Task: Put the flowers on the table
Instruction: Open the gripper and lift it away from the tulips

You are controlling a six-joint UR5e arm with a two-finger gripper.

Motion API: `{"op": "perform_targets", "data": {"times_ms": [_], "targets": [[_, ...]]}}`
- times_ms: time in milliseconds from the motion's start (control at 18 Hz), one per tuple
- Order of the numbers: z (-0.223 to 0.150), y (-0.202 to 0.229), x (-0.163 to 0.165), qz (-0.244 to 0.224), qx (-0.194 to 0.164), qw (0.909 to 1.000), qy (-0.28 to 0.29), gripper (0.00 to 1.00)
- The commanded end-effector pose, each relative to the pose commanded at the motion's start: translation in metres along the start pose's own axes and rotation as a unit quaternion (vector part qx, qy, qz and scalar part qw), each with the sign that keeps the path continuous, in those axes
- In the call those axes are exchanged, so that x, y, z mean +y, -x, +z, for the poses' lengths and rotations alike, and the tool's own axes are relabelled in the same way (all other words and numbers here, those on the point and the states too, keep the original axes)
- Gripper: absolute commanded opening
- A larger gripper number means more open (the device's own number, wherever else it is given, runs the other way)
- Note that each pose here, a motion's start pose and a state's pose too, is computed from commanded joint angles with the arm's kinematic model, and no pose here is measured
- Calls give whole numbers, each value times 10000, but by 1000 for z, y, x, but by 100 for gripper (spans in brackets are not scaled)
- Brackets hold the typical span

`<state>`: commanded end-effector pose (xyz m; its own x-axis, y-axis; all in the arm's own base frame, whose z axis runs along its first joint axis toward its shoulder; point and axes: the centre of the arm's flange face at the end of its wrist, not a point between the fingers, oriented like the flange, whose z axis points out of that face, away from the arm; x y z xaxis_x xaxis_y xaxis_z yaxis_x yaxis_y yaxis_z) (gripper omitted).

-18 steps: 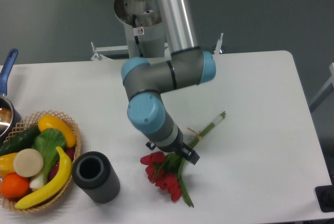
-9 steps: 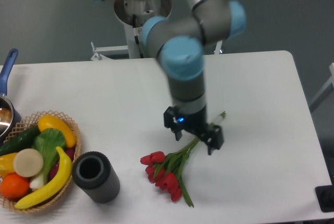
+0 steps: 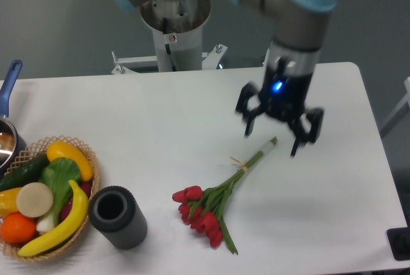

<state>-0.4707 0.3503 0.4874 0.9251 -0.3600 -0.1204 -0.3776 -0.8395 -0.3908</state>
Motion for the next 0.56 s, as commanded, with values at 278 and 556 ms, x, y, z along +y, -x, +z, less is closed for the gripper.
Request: {"op": "perform_targets", "data": {"times_ms": [278, 556], "targets": [[-22, -21, 25, 961, 315, 9922, 731, 100], [-25, -26, 29, 1218, 398, 9872, 952, 100]]}}
